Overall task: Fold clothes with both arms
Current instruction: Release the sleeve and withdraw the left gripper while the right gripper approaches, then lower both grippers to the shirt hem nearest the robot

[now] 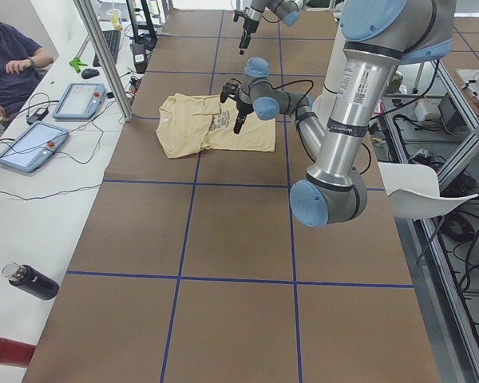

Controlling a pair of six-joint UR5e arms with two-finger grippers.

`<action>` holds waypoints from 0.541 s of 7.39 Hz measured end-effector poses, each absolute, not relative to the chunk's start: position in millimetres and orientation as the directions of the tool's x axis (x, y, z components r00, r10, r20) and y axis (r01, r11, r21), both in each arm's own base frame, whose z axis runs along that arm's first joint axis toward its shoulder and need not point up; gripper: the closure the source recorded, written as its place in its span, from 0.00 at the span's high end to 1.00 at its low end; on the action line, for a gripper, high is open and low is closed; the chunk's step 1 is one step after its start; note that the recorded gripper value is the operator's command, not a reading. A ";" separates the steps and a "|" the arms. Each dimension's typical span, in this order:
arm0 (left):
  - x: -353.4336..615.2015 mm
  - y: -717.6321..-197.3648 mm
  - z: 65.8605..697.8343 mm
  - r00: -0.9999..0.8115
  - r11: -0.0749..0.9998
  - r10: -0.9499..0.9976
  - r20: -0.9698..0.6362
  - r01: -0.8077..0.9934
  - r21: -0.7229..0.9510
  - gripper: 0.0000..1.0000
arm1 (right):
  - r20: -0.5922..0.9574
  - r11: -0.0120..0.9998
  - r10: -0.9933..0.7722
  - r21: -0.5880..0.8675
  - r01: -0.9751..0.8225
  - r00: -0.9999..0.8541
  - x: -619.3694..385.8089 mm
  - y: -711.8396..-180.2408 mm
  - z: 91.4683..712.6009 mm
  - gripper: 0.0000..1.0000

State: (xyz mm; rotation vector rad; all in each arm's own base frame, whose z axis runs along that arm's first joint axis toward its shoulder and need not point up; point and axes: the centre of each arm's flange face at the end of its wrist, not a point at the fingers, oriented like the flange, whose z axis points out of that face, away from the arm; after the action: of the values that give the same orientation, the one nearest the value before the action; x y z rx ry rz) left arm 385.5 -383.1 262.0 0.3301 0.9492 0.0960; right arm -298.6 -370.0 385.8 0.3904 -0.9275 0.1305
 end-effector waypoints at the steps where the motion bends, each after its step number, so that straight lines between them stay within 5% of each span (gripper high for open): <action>1: 390.0 -369.5 267.9 0.575 0.957 0.158 -0.803 0.112 0.269 1.00 | 0.780 0.928 -0.030 0.253 -0.272 0.625 -312.6 -365.2 362.9 1.00; 4: 436.5 -314.0 276.8 0.556 0.975 0.005 -0.831 0.181 0.126 0.94 | 0.727 0.939 0.042 0.205 -0.276 0.686 -359.7 -336.4 324.2 1.00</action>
State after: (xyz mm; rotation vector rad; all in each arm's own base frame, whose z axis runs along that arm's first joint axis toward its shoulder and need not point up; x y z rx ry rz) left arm 436.5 -314.0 276.8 0.2062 0.9779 -0.1046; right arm -359.7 -336.4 324.2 0.3112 -0.7986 0.1813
